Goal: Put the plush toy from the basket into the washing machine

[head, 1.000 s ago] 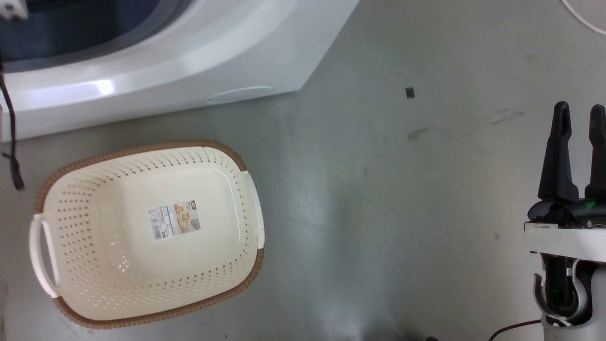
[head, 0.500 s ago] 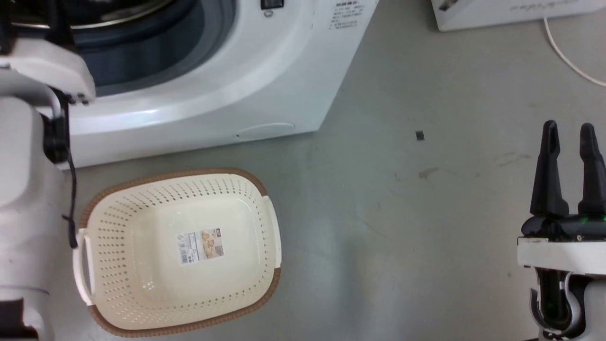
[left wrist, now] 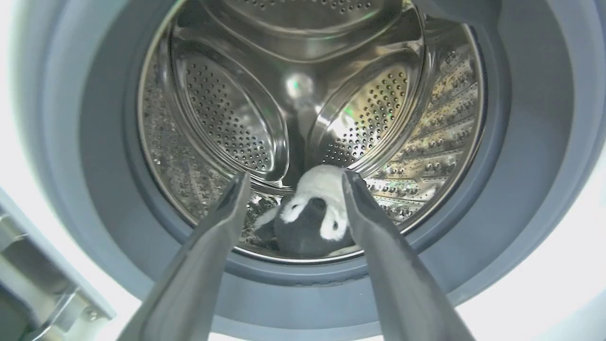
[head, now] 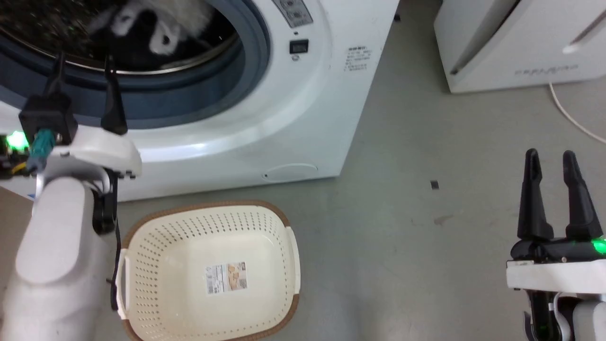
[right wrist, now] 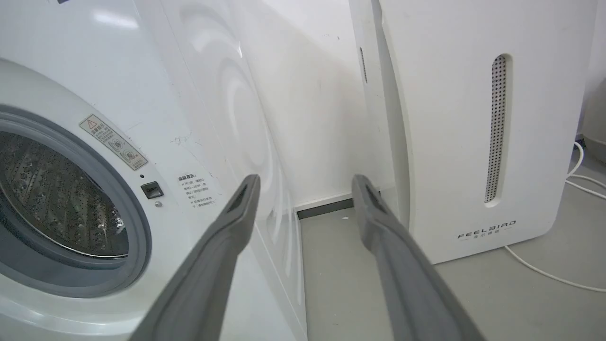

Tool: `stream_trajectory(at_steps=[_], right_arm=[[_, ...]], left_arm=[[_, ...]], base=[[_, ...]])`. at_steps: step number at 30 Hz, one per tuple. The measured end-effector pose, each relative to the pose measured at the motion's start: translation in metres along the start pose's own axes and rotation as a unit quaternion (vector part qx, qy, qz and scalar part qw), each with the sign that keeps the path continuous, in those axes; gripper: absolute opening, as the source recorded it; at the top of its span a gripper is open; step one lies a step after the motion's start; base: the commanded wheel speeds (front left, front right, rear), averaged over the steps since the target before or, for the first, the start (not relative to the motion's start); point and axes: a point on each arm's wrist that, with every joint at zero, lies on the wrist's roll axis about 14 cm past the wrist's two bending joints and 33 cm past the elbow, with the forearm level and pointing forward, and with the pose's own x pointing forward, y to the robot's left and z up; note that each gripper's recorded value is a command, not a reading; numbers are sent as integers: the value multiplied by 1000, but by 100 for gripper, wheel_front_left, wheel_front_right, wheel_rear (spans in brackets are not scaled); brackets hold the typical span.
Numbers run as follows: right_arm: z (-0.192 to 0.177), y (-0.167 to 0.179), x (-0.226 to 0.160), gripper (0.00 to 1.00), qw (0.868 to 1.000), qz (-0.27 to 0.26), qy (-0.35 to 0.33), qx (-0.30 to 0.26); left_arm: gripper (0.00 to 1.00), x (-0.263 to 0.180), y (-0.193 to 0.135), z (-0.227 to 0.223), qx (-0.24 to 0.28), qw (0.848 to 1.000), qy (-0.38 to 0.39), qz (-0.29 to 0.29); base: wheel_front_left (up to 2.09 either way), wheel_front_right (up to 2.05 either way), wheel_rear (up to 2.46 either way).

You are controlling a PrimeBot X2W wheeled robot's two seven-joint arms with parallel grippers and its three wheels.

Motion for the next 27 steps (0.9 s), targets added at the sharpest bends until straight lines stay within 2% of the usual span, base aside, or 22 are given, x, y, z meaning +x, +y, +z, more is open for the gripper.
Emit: stream_trajectory(at_steps=[5,14,27], right_arm=[[14,9,-12,100,1000,12,-13,0],[27,20,-29,100,999,29,-23,4],[35,34,-48,100,998,52,-29,9]], left_arm=[[100,-34,9,16,-1,1000,-12,10],[100,-87,6,41,-5,999,-38,16],[100,-163,18,42,-9,998,-30,53]], base=[[0,0,0],[0,0,0],[0,0,0]])
